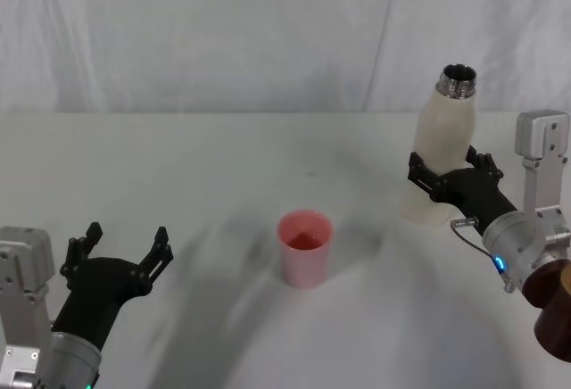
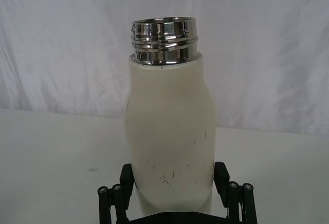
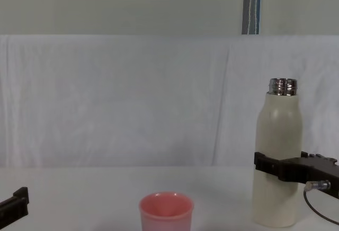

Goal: Grasp the thermos with one hand and pour water into the cup lid.

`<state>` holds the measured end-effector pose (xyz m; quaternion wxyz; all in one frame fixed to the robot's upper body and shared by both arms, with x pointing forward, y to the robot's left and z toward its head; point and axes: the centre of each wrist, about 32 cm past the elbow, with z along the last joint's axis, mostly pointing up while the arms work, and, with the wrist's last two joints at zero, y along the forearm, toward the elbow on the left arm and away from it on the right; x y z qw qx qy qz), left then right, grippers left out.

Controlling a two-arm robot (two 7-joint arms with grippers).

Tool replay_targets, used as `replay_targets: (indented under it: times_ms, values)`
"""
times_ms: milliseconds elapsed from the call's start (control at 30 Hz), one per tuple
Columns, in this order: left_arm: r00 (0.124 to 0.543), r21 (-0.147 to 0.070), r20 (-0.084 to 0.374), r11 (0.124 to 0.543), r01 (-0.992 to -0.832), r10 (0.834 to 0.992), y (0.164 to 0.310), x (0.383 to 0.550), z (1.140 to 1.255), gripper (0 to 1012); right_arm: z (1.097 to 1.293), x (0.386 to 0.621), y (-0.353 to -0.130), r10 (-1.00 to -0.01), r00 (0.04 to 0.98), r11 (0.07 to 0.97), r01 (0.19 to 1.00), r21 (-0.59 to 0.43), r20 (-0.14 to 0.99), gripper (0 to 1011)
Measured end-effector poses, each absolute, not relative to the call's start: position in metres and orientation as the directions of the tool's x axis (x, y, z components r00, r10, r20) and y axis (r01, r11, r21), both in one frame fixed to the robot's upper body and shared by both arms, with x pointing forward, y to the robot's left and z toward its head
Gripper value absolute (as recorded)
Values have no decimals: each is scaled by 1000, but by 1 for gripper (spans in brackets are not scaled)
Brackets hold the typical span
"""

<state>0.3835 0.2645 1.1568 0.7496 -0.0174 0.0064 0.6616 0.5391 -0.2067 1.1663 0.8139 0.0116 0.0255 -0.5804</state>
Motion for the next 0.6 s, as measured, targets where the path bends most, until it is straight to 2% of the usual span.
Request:
replay_targets:
  times_ms: [600]
  values:
    - [125,-18,-33,124,-992,992,265,384,1157,1001,1164,549,-204,-944,324,325,946,6,-56,1000]
